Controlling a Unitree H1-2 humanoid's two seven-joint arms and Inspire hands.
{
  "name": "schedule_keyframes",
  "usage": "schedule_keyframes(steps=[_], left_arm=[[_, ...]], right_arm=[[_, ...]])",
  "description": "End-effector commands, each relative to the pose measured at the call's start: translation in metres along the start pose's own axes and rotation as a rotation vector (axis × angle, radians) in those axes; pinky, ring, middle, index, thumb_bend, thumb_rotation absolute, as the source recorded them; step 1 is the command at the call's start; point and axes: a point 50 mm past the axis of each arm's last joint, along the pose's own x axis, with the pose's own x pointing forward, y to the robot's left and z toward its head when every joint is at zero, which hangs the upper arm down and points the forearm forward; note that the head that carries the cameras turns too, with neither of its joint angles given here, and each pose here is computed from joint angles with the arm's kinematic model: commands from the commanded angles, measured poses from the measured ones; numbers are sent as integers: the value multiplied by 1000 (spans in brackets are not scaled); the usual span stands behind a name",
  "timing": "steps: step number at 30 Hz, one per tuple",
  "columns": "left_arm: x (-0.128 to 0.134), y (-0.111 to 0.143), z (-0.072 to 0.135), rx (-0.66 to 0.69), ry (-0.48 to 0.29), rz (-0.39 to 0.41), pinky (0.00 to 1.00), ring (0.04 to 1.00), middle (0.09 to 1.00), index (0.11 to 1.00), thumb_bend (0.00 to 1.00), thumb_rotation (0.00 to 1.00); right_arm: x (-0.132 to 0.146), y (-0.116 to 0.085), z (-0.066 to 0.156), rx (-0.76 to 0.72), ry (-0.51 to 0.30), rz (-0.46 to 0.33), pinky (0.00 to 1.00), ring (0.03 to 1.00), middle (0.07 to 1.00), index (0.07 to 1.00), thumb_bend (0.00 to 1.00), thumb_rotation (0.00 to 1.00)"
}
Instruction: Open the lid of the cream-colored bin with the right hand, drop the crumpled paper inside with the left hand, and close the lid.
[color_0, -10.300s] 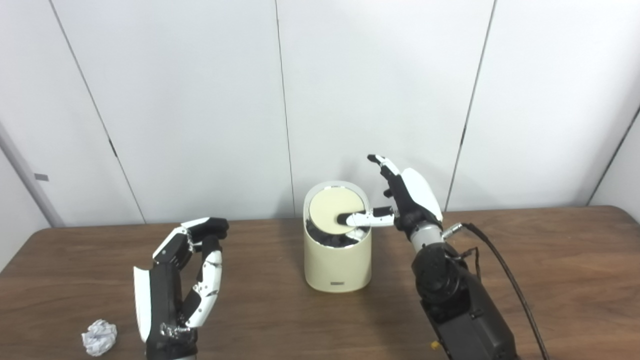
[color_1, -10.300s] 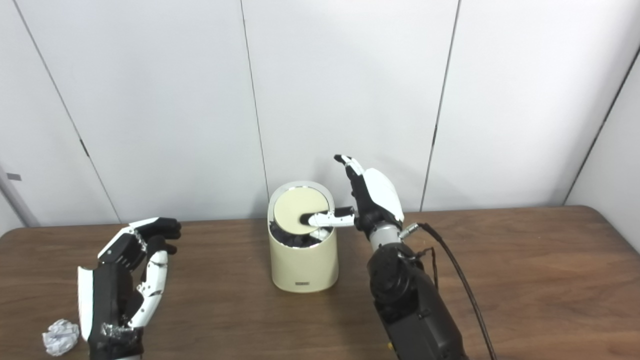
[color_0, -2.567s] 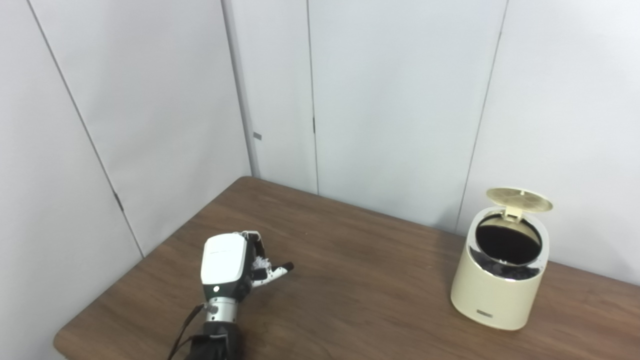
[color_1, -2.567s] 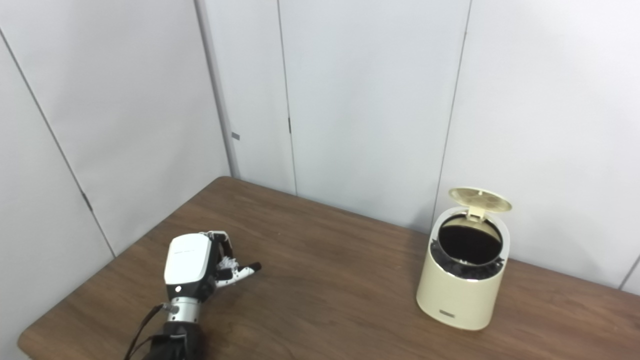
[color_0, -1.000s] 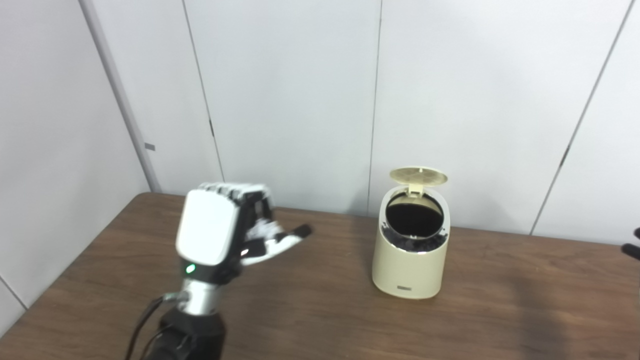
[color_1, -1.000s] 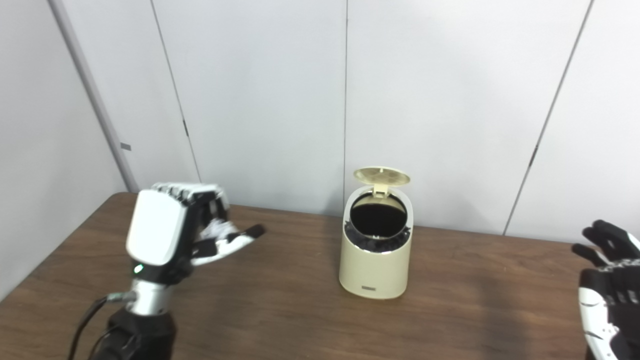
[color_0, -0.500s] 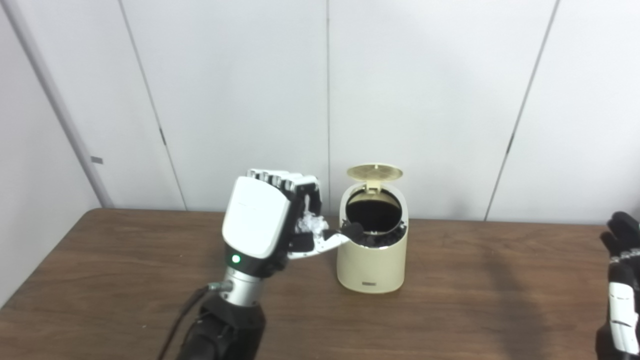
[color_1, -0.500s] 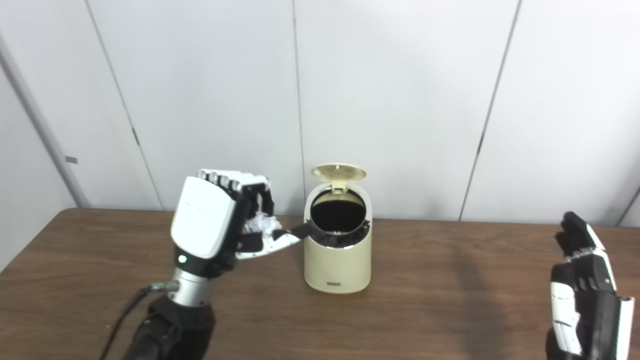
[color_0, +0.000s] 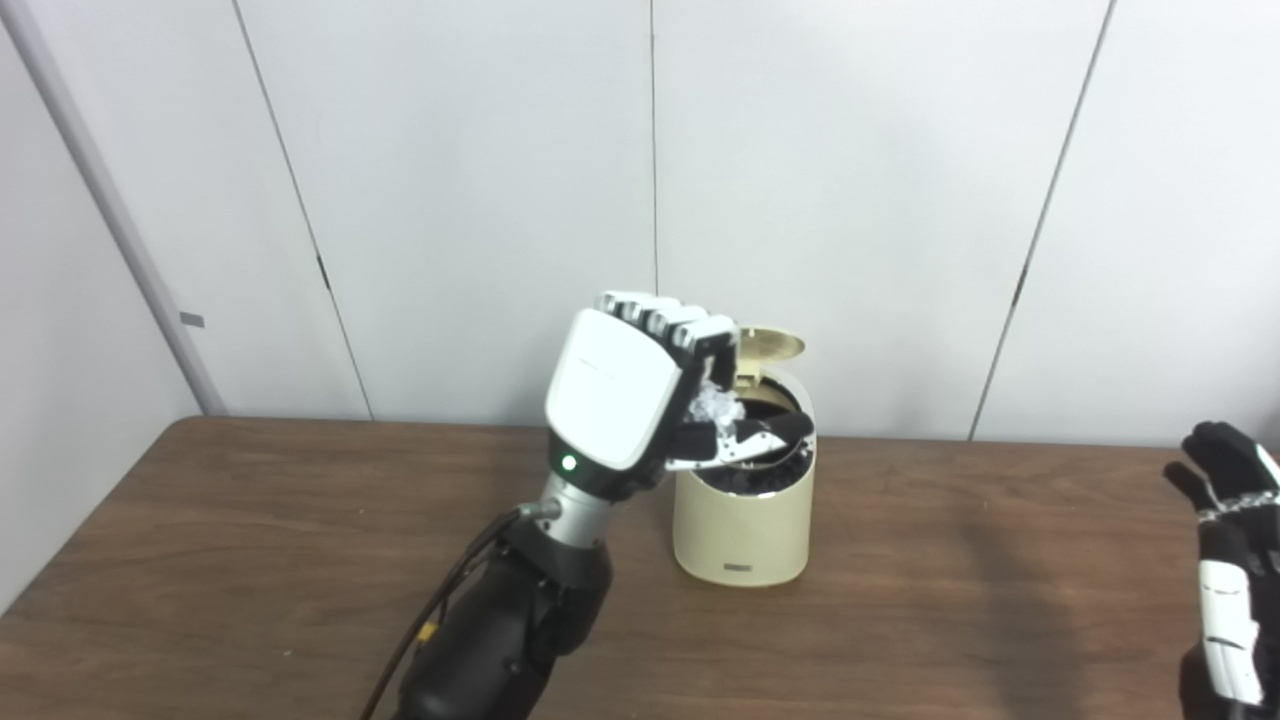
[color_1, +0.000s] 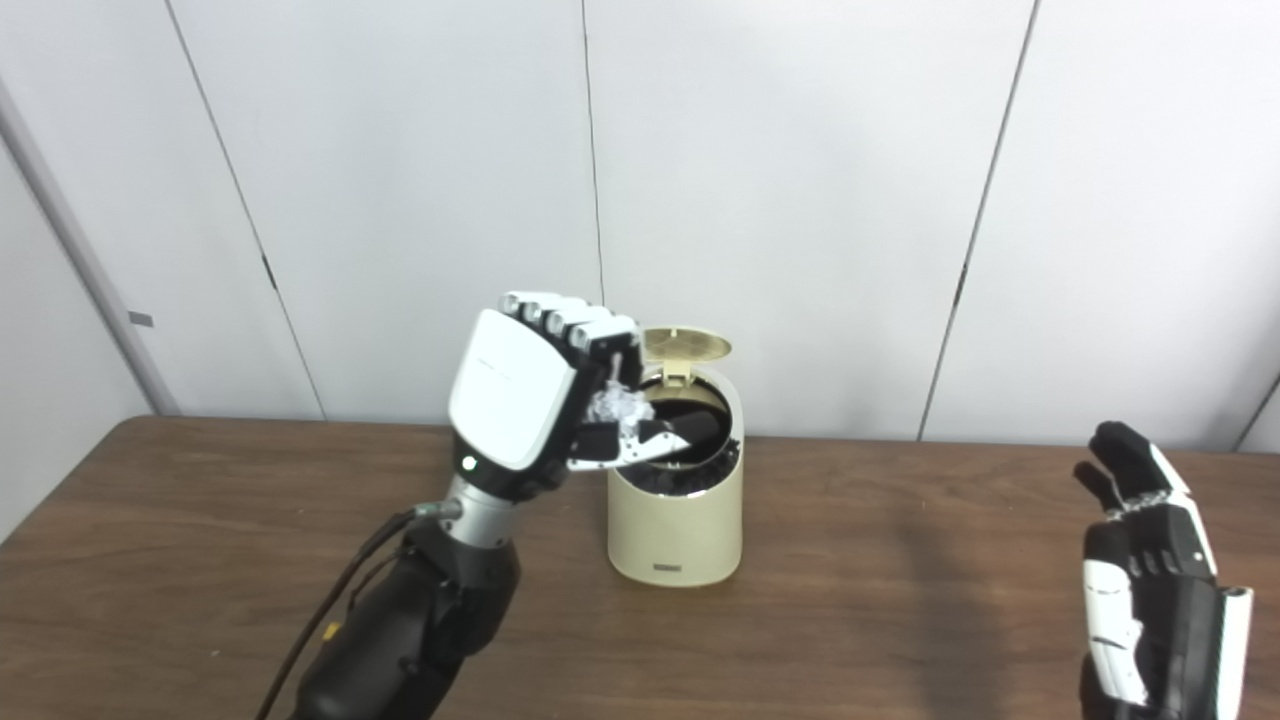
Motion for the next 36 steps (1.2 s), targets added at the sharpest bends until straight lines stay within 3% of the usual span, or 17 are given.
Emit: schedule_keyframes(steps=[1, 7, 17, 31, 36], left_arm=[[26, 2, -3, 18, -44, 78, 65, 88, 136, 176, 596, 510], [31, -17, -9, 21, -33, 32, 65, 84, 128, 158, 613, 480], [32, -41, -20, 53, -60, -27, 64, 77, 123, 156, 578, 530], [26, -62, -23, 41, -80, -40, 54, 81, 128, 159, 581, 493], [24, -64, -24, 41, -77, -46, 66, 96, 146, 183, 608, 534]], right_arm=[[6, 4, 12, 6, -80, 4, 803, 854, 839, 787, 258, 656], [3, 6, 13, -5, -79, 2, 804, 850, 838, 788, 237, 648], [0, 11, 13, 6, -72, -3, 814, 854, 836, 783, 237, 634], [-7, 15, 19, 2, -80, -7, 799, 831, 817, 762, 273, 669], [-8, 18, 23, 3, -88, -10, 787, 823, 813, 760, 269, 658]])
